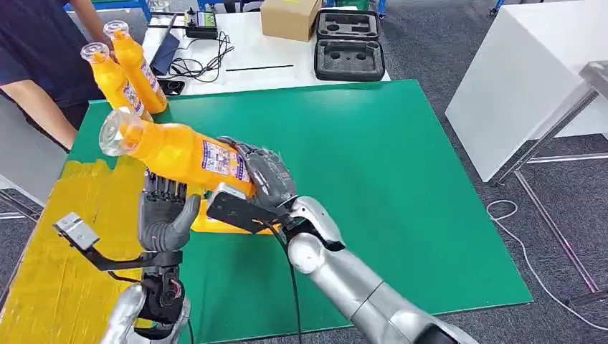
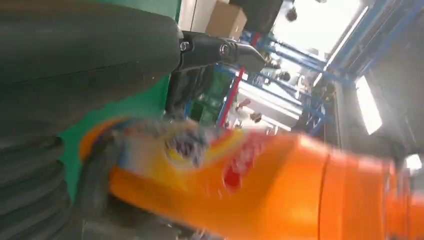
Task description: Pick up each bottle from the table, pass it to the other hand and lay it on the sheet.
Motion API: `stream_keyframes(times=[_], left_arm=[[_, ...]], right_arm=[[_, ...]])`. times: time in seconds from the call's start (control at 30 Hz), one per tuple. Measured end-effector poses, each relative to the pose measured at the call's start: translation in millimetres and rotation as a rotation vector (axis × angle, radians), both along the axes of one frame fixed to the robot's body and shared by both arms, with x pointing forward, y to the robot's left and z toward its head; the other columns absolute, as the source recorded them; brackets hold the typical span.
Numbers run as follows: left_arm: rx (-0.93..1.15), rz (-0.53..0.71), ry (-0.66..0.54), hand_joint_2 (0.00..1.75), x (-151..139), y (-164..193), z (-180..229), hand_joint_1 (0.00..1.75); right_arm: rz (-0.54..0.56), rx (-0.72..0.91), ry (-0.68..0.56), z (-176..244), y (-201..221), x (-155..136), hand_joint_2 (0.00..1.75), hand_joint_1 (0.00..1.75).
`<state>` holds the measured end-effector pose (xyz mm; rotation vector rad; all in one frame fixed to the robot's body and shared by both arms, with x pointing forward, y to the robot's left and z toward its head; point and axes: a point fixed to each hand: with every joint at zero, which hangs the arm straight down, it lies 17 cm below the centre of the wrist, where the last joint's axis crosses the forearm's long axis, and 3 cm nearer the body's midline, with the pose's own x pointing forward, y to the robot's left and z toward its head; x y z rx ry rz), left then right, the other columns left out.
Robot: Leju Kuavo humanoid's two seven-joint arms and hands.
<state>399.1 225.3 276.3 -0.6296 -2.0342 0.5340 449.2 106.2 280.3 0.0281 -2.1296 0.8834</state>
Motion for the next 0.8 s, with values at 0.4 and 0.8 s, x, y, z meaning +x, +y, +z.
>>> stream_keyframes(times=[0.4,0.8], left_arm=[[-0.020,-0.039,-0.007,1.75,13.5,-16.8,9.5,0.00],[-0.013,0.036,0.034,1.75,15.1,2.0,-2.9,0.00]], right_arm=[[0.015,-0.074,0.066,-5.8,22.6,5.4,1.75,1.75],[0.079,-0.295,0.029,-42.2,63.0,-32.2,1.75,1.75]])
